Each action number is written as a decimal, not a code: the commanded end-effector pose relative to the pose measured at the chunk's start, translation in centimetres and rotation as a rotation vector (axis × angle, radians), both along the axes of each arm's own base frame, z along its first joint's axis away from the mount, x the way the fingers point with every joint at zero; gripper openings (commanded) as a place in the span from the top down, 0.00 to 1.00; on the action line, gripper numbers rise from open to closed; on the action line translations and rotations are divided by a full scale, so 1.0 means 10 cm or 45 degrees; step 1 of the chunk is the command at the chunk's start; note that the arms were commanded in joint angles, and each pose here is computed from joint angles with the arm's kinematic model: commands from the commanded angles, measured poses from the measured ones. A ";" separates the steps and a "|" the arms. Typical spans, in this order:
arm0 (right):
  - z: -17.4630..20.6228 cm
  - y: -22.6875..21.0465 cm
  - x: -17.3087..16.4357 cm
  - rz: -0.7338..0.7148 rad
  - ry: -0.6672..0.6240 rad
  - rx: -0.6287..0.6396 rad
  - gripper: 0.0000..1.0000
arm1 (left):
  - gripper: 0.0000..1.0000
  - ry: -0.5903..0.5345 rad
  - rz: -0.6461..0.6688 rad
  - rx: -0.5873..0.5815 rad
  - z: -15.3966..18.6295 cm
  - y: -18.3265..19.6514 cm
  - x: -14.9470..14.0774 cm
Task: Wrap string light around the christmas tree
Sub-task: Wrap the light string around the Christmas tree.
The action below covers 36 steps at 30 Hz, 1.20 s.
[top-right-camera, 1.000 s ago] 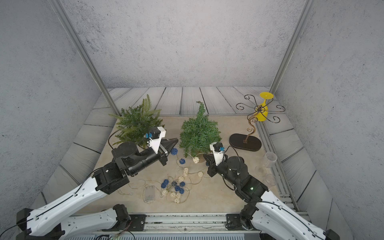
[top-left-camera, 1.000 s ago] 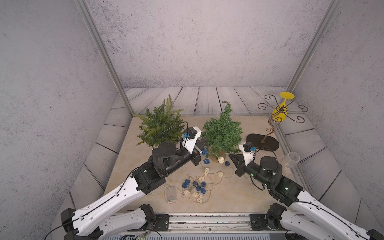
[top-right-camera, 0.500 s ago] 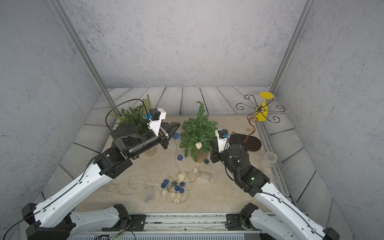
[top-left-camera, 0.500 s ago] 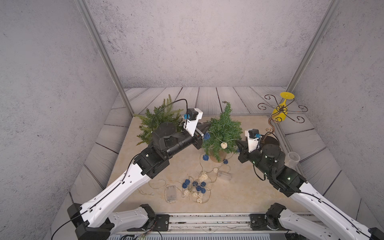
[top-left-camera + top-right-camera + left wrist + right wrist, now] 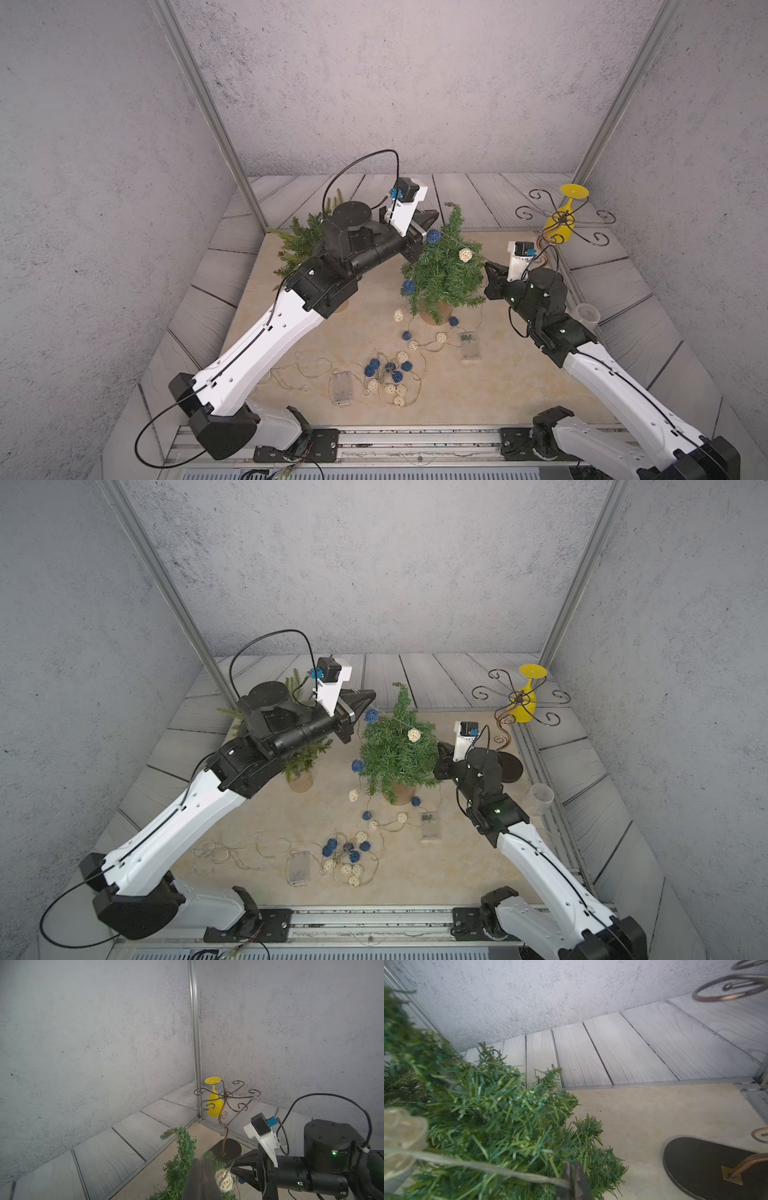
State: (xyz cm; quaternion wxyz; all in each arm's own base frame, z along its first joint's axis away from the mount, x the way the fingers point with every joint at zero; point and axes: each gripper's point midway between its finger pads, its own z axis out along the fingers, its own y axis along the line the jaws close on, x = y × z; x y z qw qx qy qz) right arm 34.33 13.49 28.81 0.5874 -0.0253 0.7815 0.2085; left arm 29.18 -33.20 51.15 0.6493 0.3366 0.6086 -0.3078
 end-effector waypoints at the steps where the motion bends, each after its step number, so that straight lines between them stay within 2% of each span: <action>1: 0.29 0.04 0.06 0.019 -0.079 0.066 0.93 | 1.00 -0.098 0.036 -0.006 0.28 0.06 0.11; 4: 0.37 -0.02 0.09 -0.013 -0.096 0.063 0.88 | 1.00 -0.114 0.044 -0.020 0.31 0.04 0.28; 5: 0.38 -0.03 0.10 -0.017 -0.097 0.070 0.79 | 1.00 -0.122 0.058 -0.038 0.33 0.05 0.35; 7: 0.40 -0.04 0.14 -0.025 -0.090 0.079 0.73 | 1.00 -0.126 0.057 -0.061 0.39 0.04 0.44; 8: 0.41 -0.03 0.16 -0.018 -0.085 0.083 0.66 | 1.00 -0.118 0.039 -0.057 0.41 0.00 0.48; 11: 0.46 0.12 0.12 0.115 -0.021 0.067 0.47 | 1.00 -0.093 -0.012 -0.034 0.43 -0.13 0.56; 13: 0.53 0.17 0.00 0.193 -0.012 0.018 0.40 | 1.00 -0.078 -0.019 -0.024 0.37 -0.19 0.63; 16: 0.77 0.21 -0.21 0.280 -0.123 0.004 0.34 | 1.00 -0.066 -0.017 -0.015 0.32 -0.20 0.64; 20: 1.24 0.48 -0.41 0.540 -0.272 0.005 0.32 | 1.00 -0.080 -0.077 -0.058 0.41 -0.21 0.53; 24: 1.59 0.62 -0.32 0.635 -0.336 -0.033 0.36 | 1.00 -0.087 -0.113 -0.063 0.48 -0.22 0.47; 29: 1.86 0.78 -0.20 0.745 -0.402 -0.079 0.39 | 1.00 -0.094 -0.119 -0.058 0.54 -0.18 0.42; 36: 1.91 1.04 -0.09 0.940 -0.357 -0.062 0.49 | 1.00 -0.134 -0.106 -0.051 0.61 -0.13 0.37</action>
